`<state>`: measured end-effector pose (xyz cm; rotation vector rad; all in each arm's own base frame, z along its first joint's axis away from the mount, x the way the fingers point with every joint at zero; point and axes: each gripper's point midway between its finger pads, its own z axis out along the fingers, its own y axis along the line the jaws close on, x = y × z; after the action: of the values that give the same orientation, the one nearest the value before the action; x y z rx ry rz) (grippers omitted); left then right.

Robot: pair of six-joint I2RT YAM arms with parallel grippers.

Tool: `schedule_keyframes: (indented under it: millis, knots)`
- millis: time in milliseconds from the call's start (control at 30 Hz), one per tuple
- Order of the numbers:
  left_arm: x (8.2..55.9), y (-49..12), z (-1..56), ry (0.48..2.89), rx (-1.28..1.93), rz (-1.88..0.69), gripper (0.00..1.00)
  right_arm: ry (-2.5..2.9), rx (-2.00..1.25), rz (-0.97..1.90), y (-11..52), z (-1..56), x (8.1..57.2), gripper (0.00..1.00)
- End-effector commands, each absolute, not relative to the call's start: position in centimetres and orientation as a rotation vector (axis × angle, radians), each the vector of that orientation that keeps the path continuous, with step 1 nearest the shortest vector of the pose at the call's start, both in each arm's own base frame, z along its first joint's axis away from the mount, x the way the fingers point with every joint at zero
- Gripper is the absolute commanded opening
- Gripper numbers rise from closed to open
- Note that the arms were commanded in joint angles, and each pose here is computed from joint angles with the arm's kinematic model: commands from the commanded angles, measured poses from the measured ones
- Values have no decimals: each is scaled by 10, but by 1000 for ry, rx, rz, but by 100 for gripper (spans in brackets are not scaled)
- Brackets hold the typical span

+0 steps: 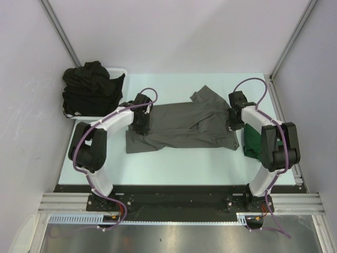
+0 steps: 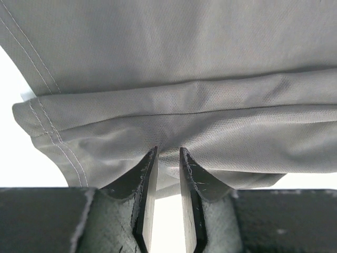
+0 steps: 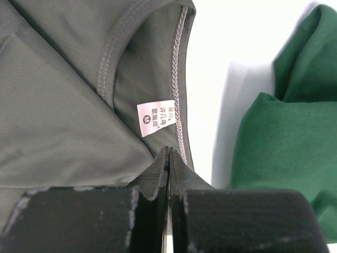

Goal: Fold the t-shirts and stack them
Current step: Fold the flattened tshirt in 1/3 of the way

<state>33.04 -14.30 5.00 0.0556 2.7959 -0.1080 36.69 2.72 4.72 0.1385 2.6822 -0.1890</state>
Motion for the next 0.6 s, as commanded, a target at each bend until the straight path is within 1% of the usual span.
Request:
schedule_keyframes:
  millis: [0,133,200,333,367,433,467,500,567]
  knots:
    - [352,-149,75,2679,76,-124,29,2614,140,-197,26,72,377,0]
    - [361,-152,86,2633,76,-138,29,2618,136,-192,27,70,379,0]
    - [363,-152,86,2634,86,-141,32,2618,136,-186,28,71,381,0]
    - [366,-159,83,2640,101,-171,34,2611,124,-188,28,76,383,0]
    - [366,-161,84,2638,101,-185,40,2613,119,-197,27,77,383,0]
    - [368,-169,86,2628,116,-238,41,2607,117,-200,26,80,384,0]
    - [370,-169,88,2621,113,-242,47,2608,113,-204,26,80,384,0]
    - [369,-175,89,2621,122,-281,49,2609,114,-203,25,80,384,0]
    - [368,-180,92,2624,133,-319,50,2612,116,-202,25,80,383,0]
